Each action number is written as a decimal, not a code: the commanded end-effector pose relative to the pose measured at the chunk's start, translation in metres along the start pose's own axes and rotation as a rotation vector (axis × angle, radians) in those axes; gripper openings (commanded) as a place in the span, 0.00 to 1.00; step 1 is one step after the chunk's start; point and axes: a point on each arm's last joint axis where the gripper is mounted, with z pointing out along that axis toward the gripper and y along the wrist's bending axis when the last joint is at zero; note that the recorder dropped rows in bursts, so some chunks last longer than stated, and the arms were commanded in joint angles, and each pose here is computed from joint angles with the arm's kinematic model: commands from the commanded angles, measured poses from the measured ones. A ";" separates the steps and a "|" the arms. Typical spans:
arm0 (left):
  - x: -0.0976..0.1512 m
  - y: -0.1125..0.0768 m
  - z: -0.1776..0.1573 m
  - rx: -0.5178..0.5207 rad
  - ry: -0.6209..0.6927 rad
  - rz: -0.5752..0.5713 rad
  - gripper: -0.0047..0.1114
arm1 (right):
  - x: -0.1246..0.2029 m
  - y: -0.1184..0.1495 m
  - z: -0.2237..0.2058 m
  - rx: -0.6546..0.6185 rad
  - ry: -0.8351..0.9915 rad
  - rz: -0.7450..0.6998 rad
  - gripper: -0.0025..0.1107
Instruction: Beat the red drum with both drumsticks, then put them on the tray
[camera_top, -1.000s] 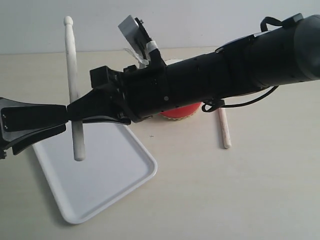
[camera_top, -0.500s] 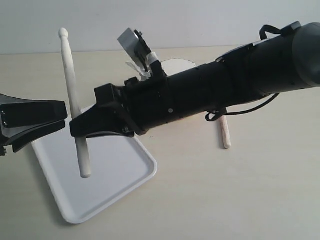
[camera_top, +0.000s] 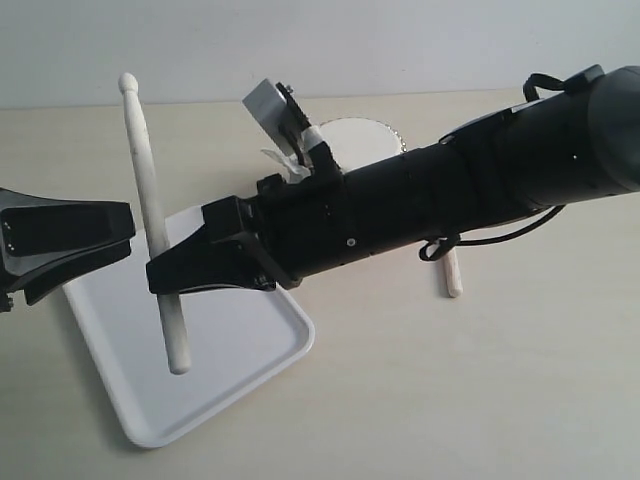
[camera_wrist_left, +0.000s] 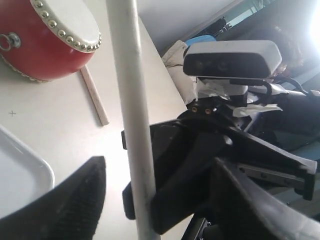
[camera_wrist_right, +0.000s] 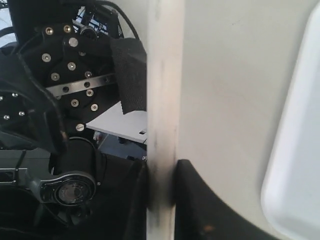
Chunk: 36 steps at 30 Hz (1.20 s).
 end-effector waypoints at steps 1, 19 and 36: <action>0.000 -0.001 0.000 0.010 -0.006 -0.002 0.55 | -0.008 0.007 0.001 -0.043 -0.012 -0.055 0.02; 0.000 -0.001 0.000 0.010 -0.001 0.000 0.55 | 0.000 0.016 0.019 -0.014 0.022 -0.089 0.02; 0.000 -0.001 0.000 0.010 -0.001 -0.006 0.55 | 0.000 0.014 0.019 0.008 0.016 -0.027 0.02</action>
